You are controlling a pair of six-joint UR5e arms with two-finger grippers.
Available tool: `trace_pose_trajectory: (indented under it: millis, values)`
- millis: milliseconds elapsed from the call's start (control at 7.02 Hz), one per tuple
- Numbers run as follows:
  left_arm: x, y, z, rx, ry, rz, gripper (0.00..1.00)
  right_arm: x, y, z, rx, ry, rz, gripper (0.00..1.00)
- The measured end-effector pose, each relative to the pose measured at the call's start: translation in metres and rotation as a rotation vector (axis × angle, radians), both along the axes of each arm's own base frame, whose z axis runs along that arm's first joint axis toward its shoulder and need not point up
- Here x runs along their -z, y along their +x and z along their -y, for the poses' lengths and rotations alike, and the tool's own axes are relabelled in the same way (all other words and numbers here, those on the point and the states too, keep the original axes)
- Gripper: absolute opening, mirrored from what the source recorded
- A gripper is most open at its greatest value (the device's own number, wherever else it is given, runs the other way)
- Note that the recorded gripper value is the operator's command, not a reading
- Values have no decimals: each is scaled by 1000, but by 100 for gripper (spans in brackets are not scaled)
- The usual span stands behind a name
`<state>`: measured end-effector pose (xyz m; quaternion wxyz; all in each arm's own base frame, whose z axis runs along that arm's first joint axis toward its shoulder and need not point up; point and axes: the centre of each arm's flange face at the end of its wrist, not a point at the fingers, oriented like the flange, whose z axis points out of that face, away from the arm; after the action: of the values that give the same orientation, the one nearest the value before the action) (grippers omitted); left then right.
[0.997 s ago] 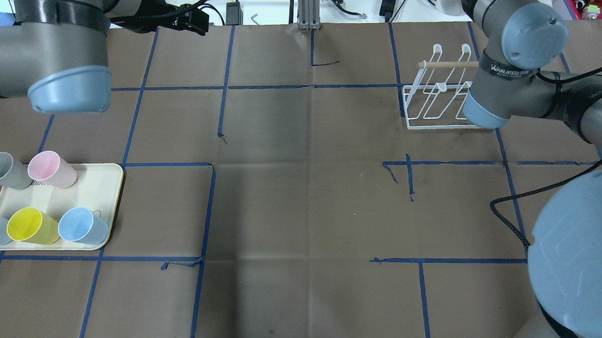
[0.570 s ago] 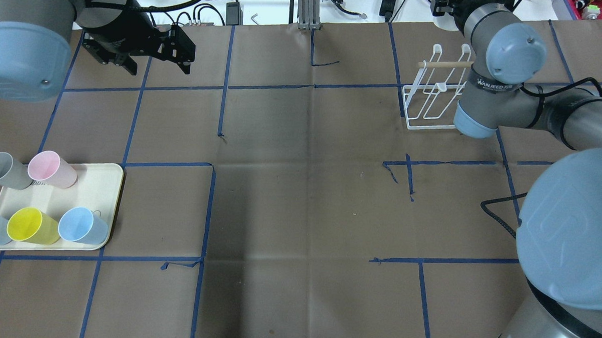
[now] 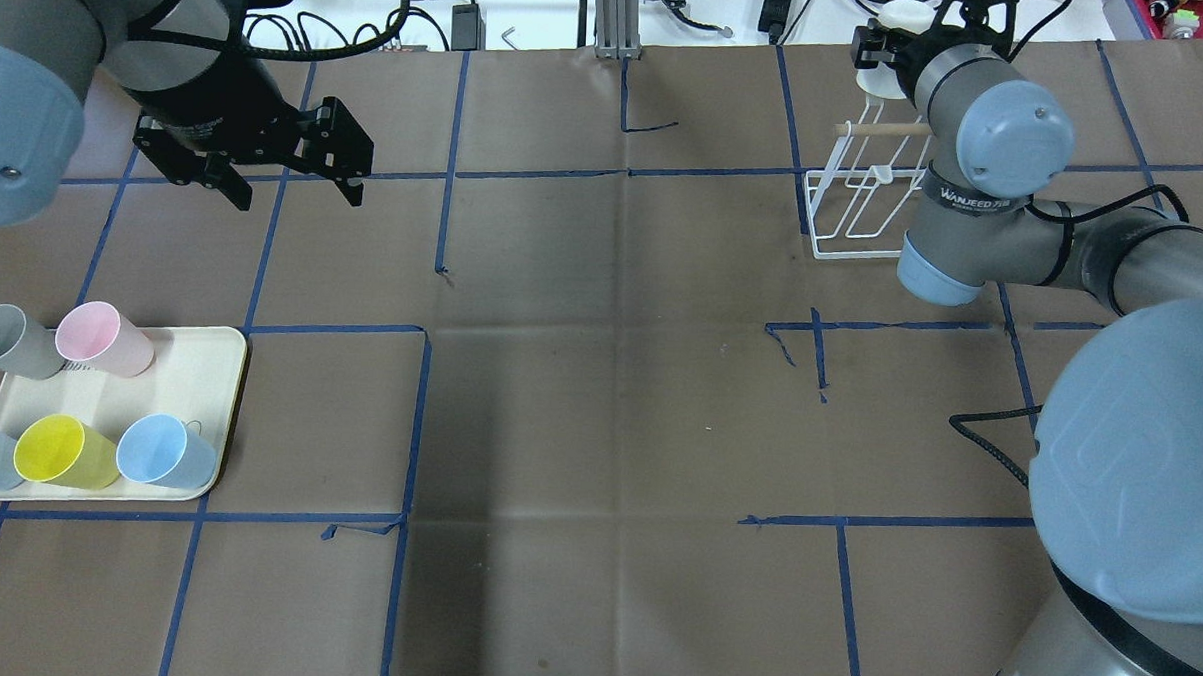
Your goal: Transfer IKEA cup to right arm and place on rack
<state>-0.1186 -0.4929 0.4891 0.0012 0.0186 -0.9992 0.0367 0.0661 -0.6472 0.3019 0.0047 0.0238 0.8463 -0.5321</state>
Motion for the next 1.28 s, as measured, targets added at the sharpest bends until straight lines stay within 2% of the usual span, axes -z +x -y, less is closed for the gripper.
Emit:
trace_pose_trajectory:
  millis: [285,427,570,855,1282]
  values:
    - [11,33,0,-50,42,44,99,10,3,-6,3,24,0,27]
    - [18,63,-1,-85,63,56,99,15,3,-8,5,37,0,78]
    - [27,99,-7,-99,84,56,99,19,3,-10,8,47,5,99]
    - [50,161,-32,-95,122,43,99,21,4,-11,28,53,50,100]
    - [83,209,-60,-48,159,16,99,10,4,-8,29,30,68,100]
